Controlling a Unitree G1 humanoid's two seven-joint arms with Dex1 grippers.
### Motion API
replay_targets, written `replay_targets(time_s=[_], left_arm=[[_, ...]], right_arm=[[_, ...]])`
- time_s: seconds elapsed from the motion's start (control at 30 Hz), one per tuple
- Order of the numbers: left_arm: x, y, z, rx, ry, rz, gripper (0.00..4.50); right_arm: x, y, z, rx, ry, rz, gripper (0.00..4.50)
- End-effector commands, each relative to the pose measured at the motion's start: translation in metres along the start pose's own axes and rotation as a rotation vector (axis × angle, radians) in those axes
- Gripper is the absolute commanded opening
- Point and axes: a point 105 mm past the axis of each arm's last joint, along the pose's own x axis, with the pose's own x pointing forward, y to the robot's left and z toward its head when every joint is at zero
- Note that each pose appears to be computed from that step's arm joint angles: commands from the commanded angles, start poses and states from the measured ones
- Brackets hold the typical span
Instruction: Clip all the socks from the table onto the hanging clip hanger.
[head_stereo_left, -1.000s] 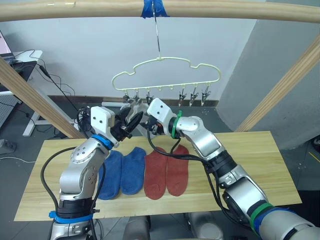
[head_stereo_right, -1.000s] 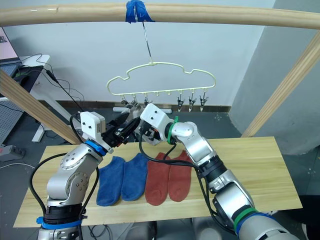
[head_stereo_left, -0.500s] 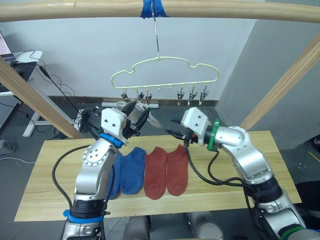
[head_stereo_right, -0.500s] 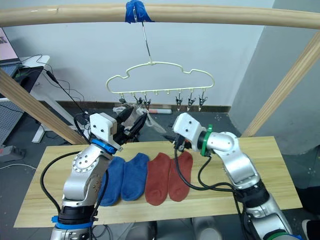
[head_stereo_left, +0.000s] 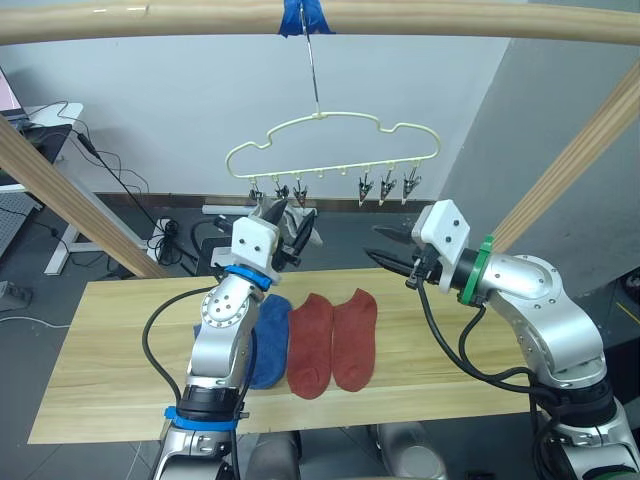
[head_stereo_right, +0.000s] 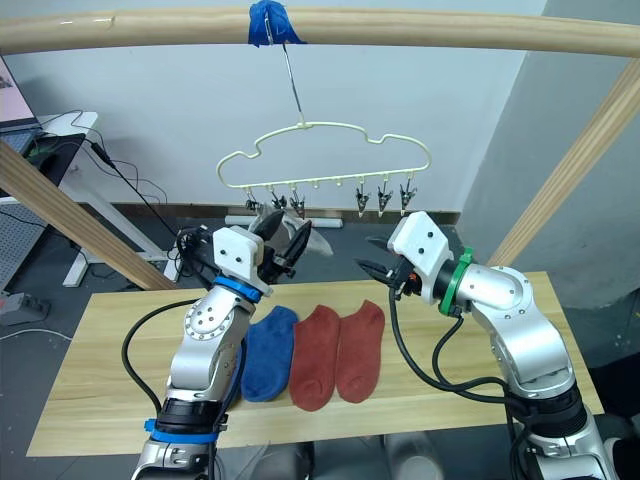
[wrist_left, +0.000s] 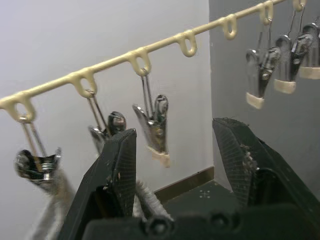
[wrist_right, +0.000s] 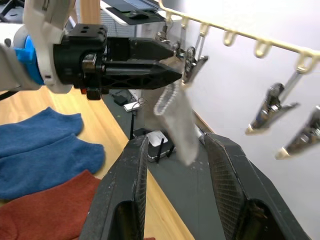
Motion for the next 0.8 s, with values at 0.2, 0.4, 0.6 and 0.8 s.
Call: replay_targets(time_s=[0.2, 0.4, 0.6, 0.8], left_arm=[[0.015, 0.008, 0.010, 0.019, -0.059, 0.083, 2.69], [0.025, 0.007, 0.013, 0.027, -0.089, 0.116, 2.69], [0.026, 0.009, 0.016, 0.042, -0.102, 0.187, 2.69], [0.026, 0.002, 0.018, 0.037, -0.110, 0.191, 2.69]], right_arm=[[-0.008, -0.005, 0.014, -0.034, -0.038, -0.029, 1.80], [-0.010, -0.006, 0.014, -0.029, -0.038, -0.029, 1.80], [-0.013, -0.009, 0.012, -0.020, -0.035, -0.035, 1.80], [-0.013, -0.010, 0.011, -0.013, -0.035, -0.034, 1.80]])
